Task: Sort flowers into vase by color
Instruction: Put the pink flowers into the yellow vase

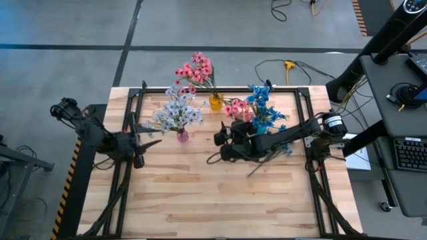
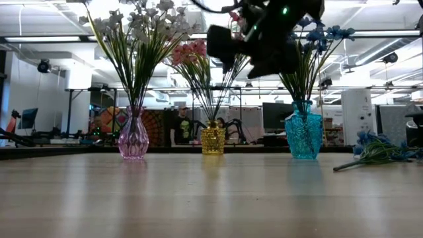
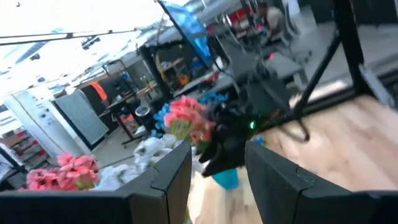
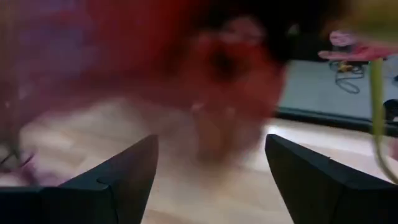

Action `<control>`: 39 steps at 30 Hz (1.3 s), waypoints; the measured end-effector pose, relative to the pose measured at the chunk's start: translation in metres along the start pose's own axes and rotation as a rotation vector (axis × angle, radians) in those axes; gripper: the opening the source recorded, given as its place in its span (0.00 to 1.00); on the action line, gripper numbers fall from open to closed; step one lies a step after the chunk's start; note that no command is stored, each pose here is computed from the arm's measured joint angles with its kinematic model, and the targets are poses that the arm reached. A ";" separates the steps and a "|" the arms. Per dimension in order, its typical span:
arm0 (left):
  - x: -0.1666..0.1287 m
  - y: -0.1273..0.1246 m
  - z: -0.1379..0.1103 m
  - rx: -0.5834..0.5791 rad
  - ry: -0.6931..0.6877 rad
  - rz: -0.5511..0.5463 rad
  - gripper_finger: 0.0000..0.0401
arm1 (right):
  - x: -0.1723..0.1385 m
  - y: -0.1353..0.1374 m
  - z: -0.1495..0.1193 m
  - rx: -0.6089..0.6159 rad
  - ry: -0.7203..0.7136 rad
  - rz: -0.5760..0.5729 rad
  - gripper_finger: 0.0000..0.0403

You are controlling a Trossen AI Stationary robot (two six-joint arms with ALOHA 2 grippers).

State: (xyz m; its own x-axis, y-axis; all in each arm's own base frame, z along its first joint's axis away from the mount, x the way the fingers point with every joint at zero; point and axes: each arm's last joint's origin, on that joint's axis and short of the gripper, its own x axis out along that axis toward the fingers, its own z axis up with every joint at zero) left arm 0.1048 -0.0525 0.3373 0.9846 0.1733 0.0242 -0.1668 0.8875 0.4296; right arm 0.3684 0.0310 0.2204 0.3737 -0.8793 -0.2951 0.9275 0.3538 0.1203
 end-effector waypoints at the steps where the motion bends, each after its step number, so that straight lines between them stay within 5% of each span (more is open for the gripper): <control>1: -0.003 0.003 0.000 -0.017 -0.011 0.004 0.34 | 0.004 -0.002 -0.001 0.013 -0.020 -0.016 0.73; 9: -0.022 0.020 -0.012 -0.091 -0.070 0.034 0.34 | 0.026 -0.007 0.005 0.070 -0.115 -0.086 0.79; 30: -0.043 0.038 -0.024 -0.171 -0.160 0.037 0.34 | 0.052 0.012 0.000 -0.145 -0.236 -0.204 0.77; 39: -0.043 0.038 -0.025 -0.168 -0.163 0.032 0.34 | 0.045 0.018 -0.004 -0.091 -0.187 -0.079 0.74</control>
State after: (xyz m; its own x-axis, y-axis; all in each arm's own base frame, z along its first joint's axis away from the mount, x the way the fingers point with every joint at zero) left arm 0.0544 -0.0157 0.3306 0.9719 0.1438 0.1866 -0.1915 0.9434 0.2707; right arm 0.4014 -0.0011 0.2058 0.3015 -0.9461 -0.1186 0.9532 0.3019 0.0149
